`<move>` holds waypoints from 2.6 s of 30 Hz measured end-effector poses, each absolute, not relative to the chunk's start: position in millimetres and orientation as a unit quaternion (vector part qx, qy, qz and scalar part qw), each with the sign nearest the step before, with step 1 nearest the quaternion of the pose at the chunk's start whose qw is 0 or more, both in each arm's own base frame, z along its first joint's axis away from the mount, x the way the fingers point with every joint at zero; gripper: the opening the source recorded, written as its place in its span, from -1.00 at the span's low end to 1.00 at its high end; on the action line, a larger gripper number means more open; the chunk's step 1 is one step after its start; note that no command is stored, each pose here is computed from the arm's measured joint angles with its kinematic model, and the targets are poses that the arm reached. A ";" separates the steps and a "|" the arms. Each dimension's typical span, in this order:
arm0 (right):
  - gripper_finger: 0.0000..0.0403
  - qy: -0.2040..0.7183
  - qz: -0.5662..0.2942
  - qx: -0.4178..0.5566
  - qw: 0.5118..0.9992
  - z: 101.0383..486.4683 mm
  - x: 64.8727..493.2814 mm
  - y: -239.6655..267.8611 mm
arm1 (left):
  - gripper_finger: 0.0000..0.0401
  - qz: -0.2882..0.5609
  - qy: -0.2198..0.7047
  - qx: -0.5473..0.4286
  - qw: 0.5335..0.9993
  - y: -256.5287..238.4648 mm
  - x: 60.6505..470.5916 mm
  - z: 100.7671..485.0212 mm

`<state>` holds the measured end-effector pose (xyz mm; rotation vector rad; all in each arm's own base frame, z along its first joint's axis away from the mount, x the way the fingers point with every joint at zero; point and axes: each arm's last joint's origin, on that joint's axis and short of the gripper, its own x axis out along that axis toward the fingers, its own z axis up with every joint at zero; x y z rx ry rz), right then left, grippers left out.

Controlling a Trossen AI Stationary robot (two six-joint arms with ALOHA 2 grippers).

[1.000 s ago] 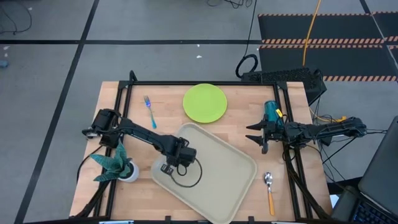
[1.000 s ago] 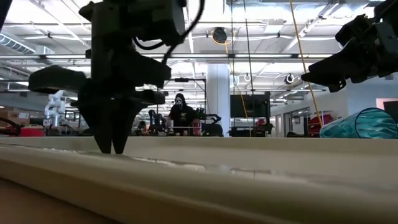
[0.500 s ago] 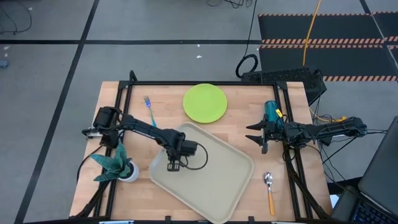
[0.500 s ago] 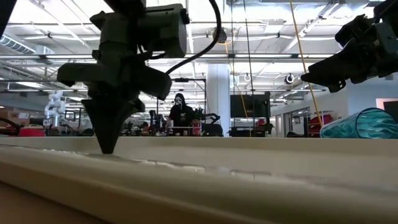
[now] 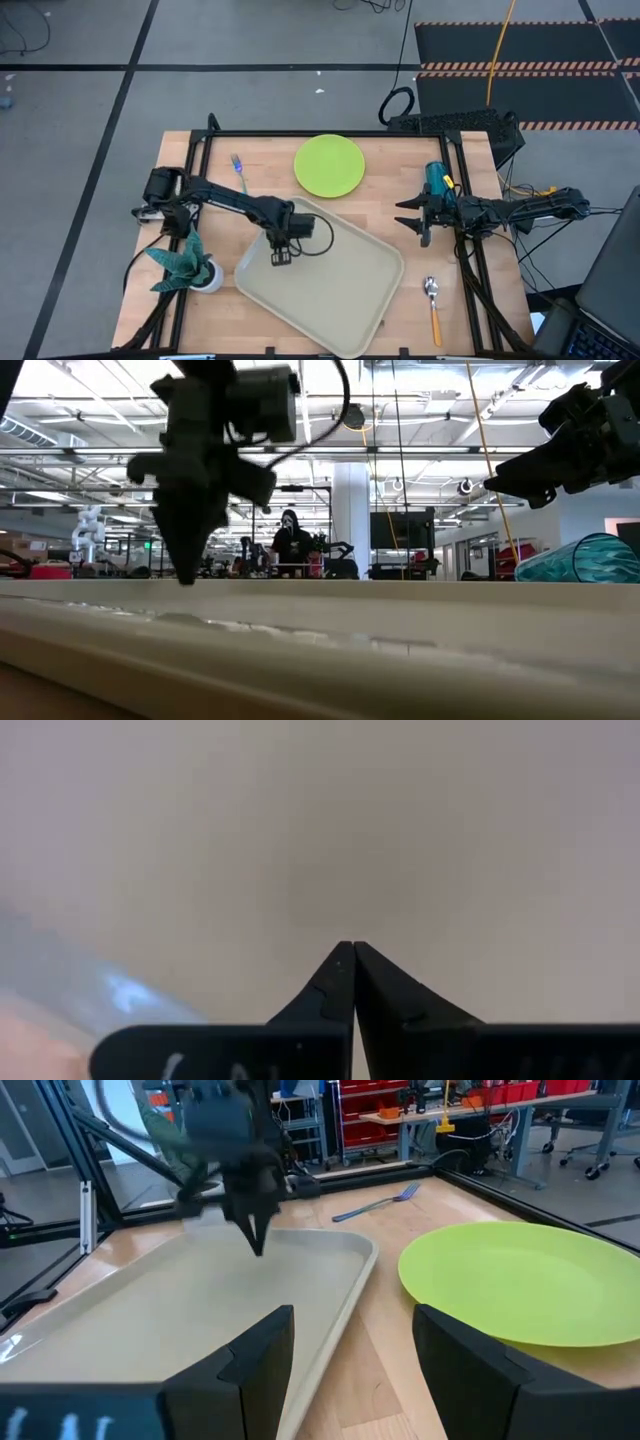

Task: Pick and place plate/cup/fork/spoon on tray
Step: Move the gray serving tray to the center of the table

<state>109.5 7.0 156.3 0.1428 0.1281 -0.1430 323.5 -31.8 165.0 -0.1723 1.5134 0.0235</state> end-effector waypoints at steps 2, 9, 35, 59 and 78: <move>-0.01 0.064 -0.071 0.071 0.993 156.4 109.5 7.0 | -0.98 -0.011 0.663 -0.032 0.748 -29.4 327.2 178.8; -0.01 0.063 -0.071 0.071 0.993 156.6 109.5 7.0 | -0.94 -0.031 0.536 0.163 0.828 -19.2 352.3 236.1; -0.01 0.085 -0.073 0.110 0.988 151.8 110.1 7.3 | -0.10 -0.090 0.583 0.177 0.788 32.3 438.2 197.2; -0.01 0.093 -0.074 0.111 0.987 150.3 110.6 7.4 | -0.56 -0.068 0.630 0.107 0.766 68.9 439.7 161.5; -0.01 0.093 -0.074 0.109 0.987 150.2 110.6 7.4 | -0.99 -0.024 0.674 -0.005 0.738 71.8 427.0 163.2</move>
